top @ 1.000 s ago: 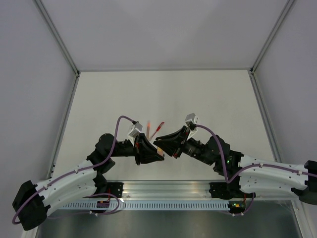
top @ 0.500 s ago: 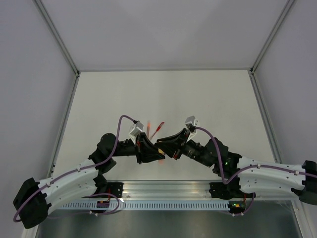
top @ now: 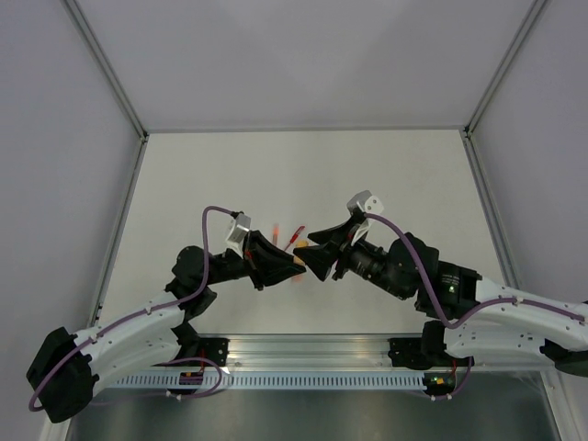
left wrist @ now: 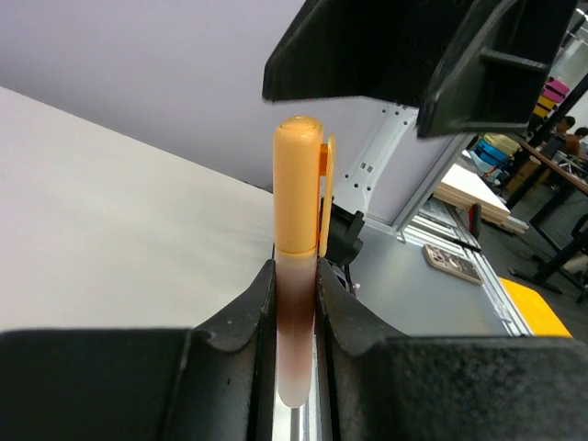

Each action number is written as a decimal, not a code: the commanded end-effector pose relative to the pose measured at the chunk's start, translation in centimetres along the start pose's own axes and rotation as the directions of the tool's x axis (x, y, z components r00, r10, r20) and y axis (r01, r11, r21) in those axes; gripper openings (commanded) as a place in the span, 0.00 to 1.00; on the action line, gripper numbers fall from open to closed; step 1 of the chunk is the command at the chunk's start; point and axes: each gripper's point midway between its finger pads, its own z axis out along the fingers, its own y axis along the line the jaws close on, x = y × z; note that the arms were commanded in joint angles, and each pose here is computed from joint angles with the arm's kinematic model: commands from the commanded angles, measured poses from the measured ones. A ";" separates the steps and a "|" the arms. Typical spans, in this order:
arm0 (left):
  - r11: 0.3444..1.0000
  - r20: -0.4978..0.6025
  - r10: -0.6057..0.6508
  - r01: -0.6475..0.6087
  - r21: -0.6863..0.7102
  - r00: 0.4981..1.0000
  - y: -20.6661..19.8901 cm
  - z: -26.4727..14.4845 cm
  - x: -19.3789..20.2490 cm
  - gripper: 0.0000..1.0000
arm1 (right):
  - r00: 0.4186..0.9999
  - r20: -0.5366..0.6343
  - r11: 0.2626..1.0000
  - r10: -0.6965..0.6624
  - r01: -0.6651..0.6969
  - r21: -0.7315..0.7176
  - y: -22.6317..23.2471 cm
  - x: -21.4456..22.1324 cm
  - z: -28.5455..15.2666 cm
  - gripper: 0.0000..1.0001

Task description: Insert the pens into the pen caps

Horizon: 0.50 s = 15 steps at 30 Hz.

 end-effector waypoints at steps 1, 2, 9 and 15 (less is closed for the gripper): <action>0.999 0.080 0.039 -0.038 -0.007 0.996 -0.2 0.5 -2.6 0.02 | 0.997 -0.007 0.994 -0.071 0.071 0.078 -1.2 -1.8 -0.8 0.60; 0.999 0.082 0.043 -0.042 -0.008 0.996 -0.2 0.5 -2.5 0.02 | 0.997 -0.004 0.994 -0.079 0.079 0.079 -1.2 -2.1 -0.9 0.61; 0.998 0.115 0.056 -0.054 -0.019 0.992 -0.6 0.0 -3.2 0.02 | 0.995 -0.041 0.994 -0.093 0.090 -0.068 0.3 0.2 -2.5 0.70; 0.998 0.205 0.054 -0.049 -0.027 0.977 -1.5 -0.8 -5.1 0.02 | 0.983 -0.119 0.969 -0.141 0.112 -0.220 1.7 5.1 -2.3 0.68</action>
